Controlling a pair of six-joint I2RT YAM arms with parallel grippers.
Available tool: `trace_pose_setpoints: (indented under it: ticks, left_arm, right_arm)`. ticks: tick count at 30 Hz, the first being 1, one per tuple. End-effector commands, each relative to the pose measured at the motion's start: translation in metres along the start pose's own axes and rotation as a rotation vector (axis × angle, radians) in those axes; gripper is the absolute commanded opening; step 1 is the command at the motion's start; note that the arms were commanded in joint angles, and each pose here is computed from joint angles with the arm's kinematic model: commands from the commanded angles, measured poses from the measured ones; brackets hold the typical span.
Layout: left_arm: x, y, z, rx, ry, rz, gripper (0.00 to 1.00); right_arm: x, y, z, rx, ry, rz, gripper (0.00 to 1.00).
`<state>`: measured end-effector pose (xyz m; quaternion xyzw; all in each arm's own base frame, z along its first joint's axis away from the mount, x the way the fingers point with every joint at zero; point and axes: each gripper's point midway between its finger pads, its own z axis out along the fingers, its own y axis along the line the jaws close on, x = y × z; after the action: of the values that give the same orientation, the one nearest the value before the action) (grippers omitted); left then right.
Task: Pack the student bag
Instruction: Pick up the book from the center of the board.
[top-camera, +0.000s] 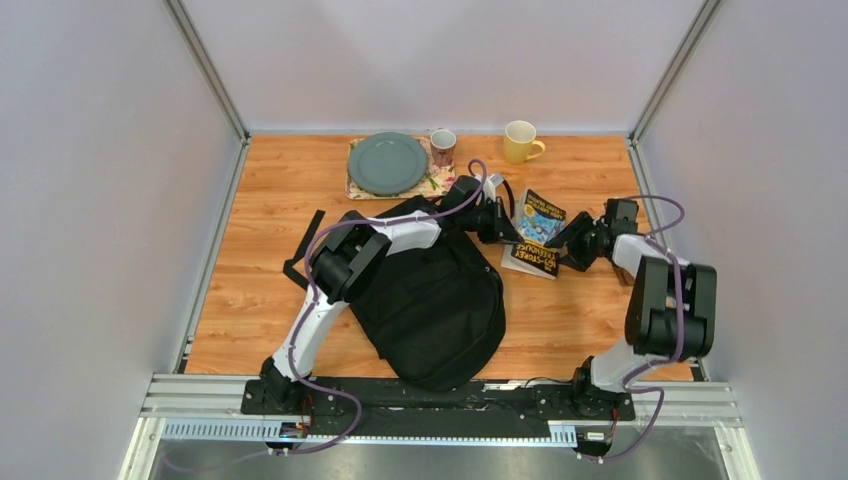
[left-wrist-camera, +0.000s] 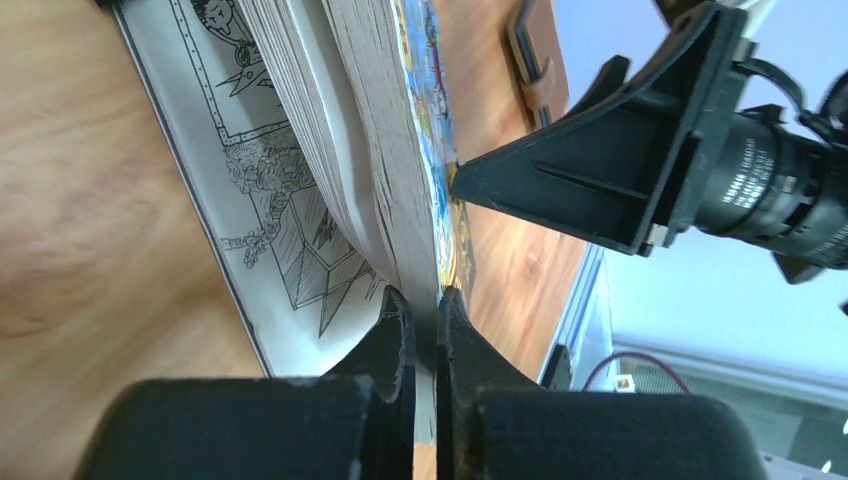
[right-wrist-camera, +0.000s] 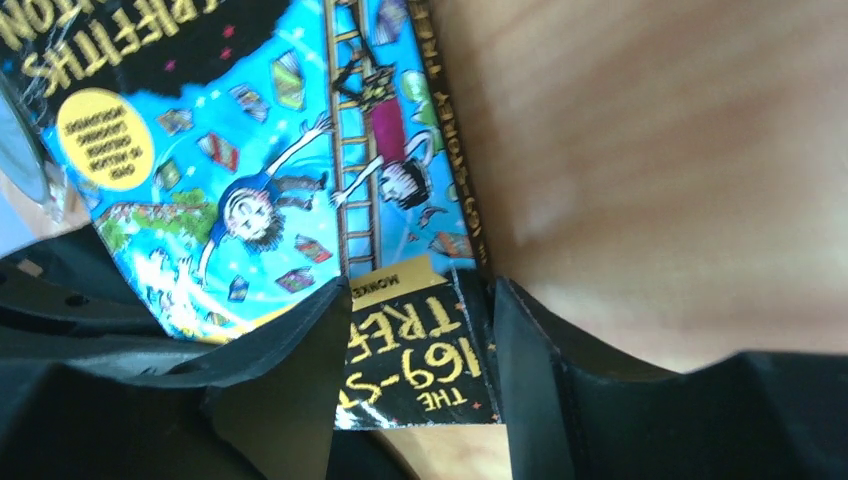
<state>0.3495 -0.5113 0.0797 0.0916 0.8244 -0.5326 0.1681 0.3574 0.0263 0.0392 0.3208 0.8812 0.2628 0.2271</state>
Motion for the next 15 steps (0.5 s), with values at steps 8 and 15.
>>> trace_pose_setpoints:
  ticks: [8, 15]
  left_arm:
    - [-0.008, -0.147, -0.066, 0.229, -0.035, 0.346, 0.0]
    - [-0.021, -0.174, -0.134, 0.25, -0.164, 0.428, 0.0]
  right_arm:
    - [-0.032, 0.038, -0.121, -0.068, -0.355, -0.039, 0.58]
    - [-0.006, 0.101, -0.175, -0.364, -0.298, -0.187, 0.58]
